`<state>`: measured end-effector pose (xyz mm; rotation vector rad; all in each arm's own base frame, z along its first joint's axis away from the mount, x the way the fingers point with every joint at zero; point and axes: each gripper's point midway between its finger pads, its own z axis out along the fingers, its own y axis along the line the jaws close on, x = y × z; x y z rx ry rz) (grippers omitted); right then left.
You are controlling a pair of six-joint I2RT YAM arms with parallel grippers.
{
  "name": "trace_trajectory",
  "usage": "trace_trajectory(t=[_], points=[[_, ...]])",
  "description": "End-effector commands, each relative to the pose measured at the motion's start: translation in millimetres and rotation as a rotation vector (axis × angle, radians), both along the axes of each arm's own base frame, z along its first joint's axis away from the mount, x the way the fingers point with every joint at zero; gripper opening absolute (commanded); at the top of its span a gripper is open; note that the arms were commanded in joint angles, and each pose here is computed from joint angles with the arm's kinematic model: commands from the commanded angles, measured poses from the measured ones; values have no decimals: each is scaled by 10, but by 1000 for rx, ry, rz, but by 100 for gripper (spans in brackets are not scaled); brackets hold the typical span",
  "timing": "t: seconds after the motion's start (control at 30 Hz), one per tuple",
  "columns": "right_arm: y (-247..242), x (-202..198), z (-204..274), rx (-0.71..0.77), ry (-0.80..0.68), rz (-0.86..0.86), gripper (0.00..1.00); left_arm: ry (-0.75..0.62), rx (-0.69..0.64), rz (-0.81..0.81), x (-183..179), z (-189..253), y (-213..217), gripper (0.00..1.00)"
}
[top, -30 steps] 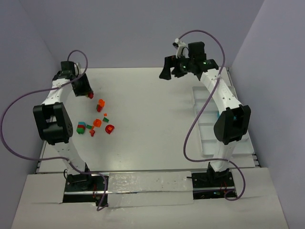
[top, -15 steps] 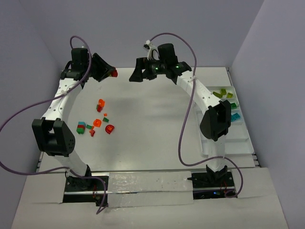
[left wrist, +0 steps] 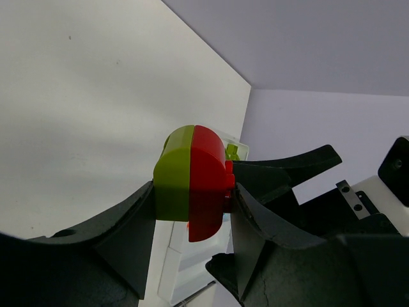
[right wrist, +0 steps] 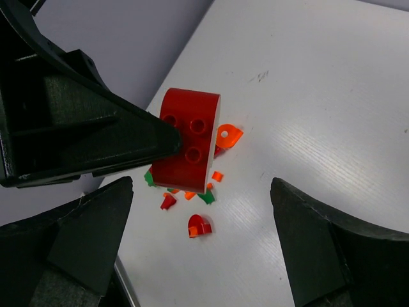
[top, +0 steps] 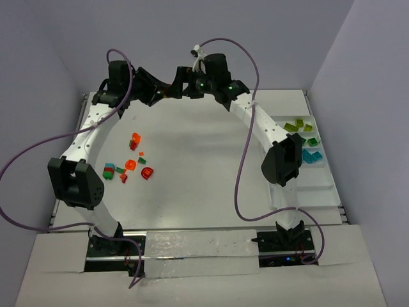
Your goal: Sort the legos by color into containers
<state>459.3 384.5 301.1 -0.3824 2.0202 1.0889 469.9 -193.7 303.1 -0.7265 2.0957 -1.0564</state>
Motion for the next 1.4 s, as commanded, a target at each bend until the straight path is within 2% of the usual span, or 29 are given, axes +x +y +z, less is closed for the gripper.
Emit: trace_trajectory(t=[0.0,0.13,0.27,0.3,0.47,0.63,0.67,0.7,0.77,0.8,0.83,0.87,0.97,1.0,1.03,1.17,1.3,1.33,1.37], points=[[120,49,302,56,-72,-29,93,-64,-69,14,78,325,-80,0],[116,64,279,38,-83,-39,89,-66,-84,8,68,359,-117,0],[67,162,233,6,-95,-99,79,-68,-103,1,51,392,-161,0],[52,196,222,-4,-100,-118,74,-72,-108,-6,45,411,-184,0],[55,240,258,8,-119,-128,62,-67,-123,-18,35,400,-225,0],[112,231,246,24,-122,-95,35,-75,-146,-34,26,419,-265,0],[116,229,246,26,-122,-92,32,-76,-148,-39,20,425,-273,0],[135,204,269,36,-125,-75,25,-82,-151,-47,13,435,-282,2],[153,165,307,47,-133,-51,14,-94,-156,-55,5,451,-290,11],[163,137,345,56,-141,-36,6,-103,-159,-59,0,457,-283,19],[166,119,354,62,-143,-26,2,-113,-165,-63,0,469,-272,33],[152,102,381,73,-144,-15,0,-129,-170,-68,7,489,-253,49],[77,70,460,100,-141,13,0,-170,-174,-82,20,529,-151,74],[33,49,475,109,-136,22,0,-201,-171,-87,43,572,-60,89],[-7,29,483,115,-130,33,0,-227,-168,-89,61,610,18,98],[-249,-21,484,134,-111,76,0,-364,-130,-104,98,880,301,99],[-486,-113,576,211,-87,155,0,-609,-50,-209,-108,1237,495,99],[-531,-145,580,218,-81,174,0,-576,-69,-233,-143,1096,501,99],[-583,-198,629,246,-80,209,0,-604,-100,-281,-278,1106,484,99]])
